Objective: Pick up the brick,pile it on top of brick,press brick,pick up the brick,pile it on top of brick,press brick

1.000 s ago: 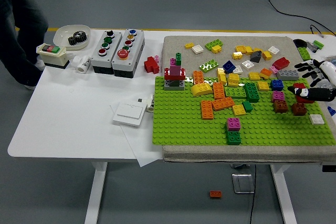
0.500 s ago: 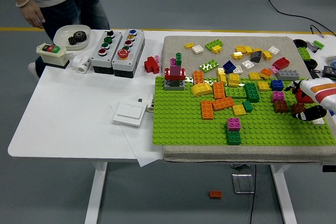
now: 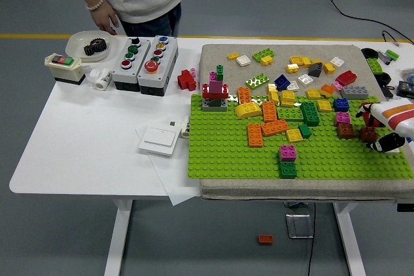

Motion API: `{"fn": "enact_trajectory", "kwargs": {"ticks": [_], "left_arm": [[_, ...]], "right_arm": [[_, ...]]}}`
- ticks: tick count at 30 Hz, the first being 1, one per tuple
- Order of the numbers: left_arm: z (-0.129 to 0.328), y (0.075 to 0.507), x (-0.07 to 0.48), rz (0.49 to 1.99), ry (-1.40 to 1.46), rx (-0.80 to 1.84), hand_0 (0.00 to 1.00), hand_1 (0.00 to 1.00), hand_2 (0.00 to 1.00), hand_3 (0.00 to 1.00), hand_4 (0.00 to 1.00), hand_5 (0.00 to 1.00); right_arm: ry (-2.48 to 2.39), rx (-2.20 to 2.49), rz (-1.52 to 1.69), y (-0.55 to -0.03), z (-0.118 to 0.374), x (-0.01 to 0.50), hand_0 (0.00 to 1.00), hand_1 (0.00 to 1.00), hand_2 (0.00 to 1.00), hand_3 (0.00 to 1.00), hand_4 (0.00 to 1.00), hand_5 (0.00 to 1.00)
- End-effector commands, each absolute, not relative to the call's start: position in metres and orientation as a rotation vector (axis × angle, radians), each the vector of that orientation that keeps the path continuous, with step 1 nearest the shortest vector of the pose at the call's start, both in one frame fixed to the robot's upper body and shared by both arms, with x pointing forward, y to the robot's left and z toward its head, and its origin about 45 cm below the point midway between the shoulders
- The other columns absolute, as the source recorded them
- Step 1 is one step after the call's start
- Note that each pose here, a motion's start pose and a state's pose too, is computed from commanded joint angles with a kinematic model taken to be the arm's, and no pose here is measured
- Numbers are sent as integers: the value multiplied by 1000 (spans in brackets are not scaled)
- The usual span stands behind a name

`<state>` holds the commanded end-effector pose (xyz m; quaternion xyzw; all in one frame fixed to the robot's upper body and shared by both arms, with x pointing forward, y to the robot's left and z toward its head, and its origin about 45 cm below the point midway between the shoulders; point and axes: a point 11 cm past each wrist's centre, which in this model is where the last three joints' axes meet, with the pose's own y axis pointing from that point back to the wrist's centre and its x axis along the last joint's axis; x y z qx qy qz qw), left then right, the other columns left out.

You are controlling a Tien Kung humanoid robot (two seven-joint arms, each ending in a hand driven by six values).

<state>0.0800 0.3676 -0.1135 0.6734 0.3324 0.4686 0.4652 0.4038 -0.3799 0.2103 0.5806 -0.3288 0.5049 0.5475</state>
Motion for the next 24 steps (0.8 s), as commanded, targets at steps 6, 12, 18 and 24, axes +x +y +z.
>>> {"fn": "enact_trajectory", "kwargs": {"ticks": [6,12,18,24], "left_arm": [[-113,368,81,1154,817,1650,818,797,805,620,713,683],[-113,368,81,1156,819,1649,818,797,805,620,713,684],[-113,368,81,1158,819,1647,818,797,804,620,713,684],[-113,368,82,1162,819,1643,818,797,805,620,713,684]], "right_arm": [[-778,1365,1190,-383,210,406,324,383,459,651,861,228],[-772,1357,1183,-385,209,408,326,362,440,625,850,234],[-764,1352,1178,-386,208,409,324,361,439,650,856,237],[-752,1349,1172,-386,204,412,324,361,435,645,849,247]]}}
